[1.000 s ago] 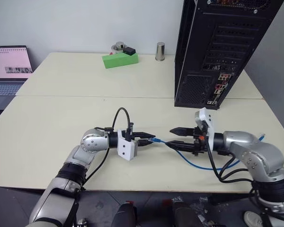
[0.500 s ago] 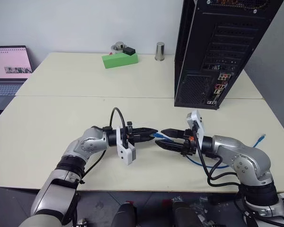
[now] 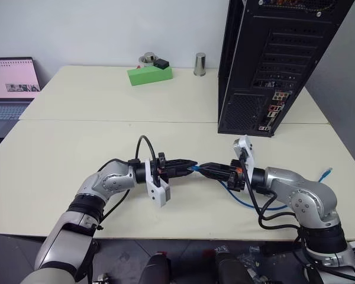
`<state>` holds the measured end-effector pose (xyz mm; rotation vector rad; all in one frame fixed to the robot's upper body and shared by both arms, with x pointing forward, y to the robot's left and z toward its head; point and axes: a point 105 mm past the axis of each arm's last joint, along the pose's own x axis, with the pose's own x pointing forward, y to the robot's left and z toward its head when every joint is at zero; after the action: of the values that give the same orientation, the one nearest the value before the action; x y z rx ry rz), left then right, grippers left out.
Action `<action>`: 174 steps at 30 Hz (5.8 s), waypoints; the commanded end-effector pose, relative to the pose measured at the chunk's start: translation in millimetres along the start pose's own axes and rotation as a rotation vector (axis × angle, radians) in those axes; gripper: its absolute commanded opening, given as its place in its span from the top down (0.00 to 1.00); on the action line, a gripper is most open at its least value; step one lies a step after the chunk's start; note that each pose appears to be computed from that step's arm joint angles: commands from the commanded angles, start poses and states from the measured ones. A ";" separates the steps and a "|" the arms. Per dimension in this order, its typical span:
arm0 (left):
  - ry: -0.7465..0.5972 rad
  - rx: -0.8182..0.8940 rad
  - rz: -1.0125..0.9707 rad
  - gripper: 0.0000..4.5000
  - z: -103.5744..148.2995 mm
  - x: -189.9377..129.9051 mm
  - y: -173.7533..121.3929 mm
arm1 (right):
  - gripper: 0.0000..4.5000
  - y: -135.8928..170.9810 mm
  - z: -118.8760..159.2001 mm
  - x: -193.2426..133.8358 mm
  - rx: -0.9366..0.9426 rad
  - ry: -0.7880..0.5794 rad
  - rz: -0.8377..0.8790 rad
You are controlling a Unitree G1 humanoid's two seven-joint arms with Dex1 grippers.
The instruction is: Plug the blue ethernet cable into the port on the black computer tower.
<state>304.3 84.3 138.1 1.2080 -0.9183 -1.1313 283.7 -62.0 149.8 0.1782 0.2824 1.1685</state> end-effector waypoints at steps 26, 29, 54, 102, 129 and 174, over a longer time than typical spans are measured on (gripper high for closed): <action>-0.025 0.063 0.037 0.93 4.3 4.1 10.5 | 0.57 5.3 7.3 0.2 0.014 -0.005 0.064; -0.023 0.063 0.038 0.93 4.1 4.0 10.5 | 0.57 5.0 7.8 0.6 0.018 -0.011 0.061; 0.066 -0.208 0.010 0.52 -6.8 -4.1 -12.8 | 1.00 -2.0 10.8 -7.9 -0.007 0.008 0.025; 0.281 -1.013 0.438 0.16 -2.2 84.9 76.0 | 1.00 -128.6 89.1 -93.2 -0.268 -0.402 -1.304; 0.291 -0.987 0.431 0.16 -2.7 85.8 77.0 | 1.00 -110.6 74.3 -110.8 -0.193 -0.403 -1.345; 0.281 -1.004 0.436 0.16 -2.6 84.7 78.0 | 1.00 -126.9 92.8 -100.5 -0.200 -0.470 -1.338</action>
<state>341.7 2.1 194.8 0.3024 -0.2098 -0.8442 392.0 -198.3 193.8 0.0417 -0.0808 -0.1779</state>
